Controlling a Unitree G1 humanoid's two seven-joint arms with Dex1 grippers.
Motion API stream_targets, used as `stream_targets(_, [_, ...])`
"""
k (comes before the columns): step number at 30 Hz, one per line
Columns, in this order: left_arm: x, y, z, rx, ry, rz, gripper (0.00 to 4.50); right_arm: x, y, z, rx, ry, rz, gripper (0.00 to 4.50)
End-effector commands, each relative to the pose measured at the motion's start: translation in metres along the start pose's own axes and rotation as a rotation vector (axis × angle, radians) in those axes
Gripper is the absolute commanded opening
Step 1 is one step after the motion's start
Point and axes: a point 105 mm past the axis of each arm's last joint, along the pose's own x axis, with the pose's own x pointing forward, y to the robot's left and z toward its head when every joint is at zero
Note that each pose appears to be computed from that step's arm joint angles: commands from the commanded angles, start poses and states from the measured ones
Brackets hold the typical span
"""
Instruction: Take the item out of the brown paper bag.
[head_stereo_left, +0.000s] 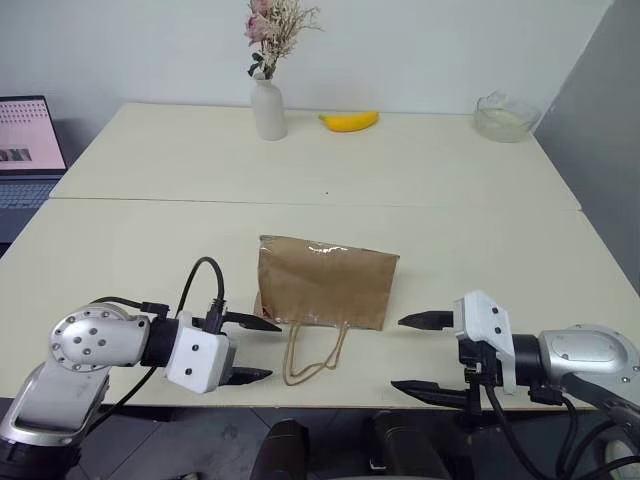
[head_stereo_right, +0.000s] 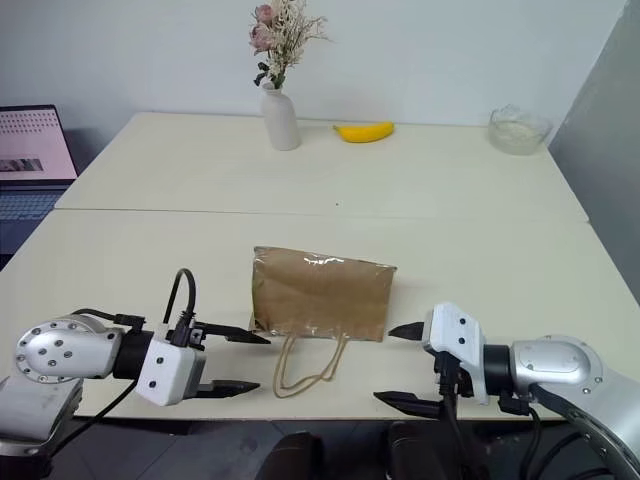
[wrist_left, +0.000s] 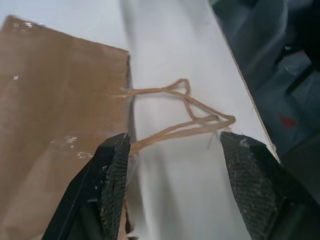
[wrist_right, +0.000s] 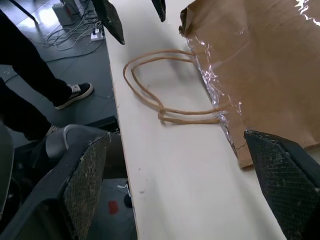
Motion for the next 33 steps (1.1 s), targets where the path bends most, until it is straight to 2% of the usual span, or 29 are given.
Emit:
stream_targets(1, [0.002,-0.002,-0.002,0.087,0.005,-0.044,3.01,-0.003,0.004,0.006,-0.029,-0.002,0.016,4.49])
stream_targets(10, [0.024,0.001,-0.001,0.124,-0.059,-0.048,3.01,-0.001,0.005,0.005,-0.037,0.01,0.015,4.49])
stream_targets(16, [0.038,-0.009,-0.009,0.147,-0.061,-0.07,3.01,0.0,0.006,0.006,-0.035,0.008,0.018,4.49])
stream_targets(24, [0.043,0.015,0.008,0.141,-0.134,0.041,3.01,-0.001,0.005,0.005,-0.039,0.012,0.012,4.49])
stream_targets(26, [0.042,0.02,0.013,0.125,-0.152,0.065,3.01,-0.001,0.004,0.004,-0.038,0.011,0.012,4.49])
stream_targets(33, [0.039,0.045,0.023,-0.164,-0.232,0.227,3.01,0.001,0.003,0.005,-0.041,0.002,0.014,4.49])
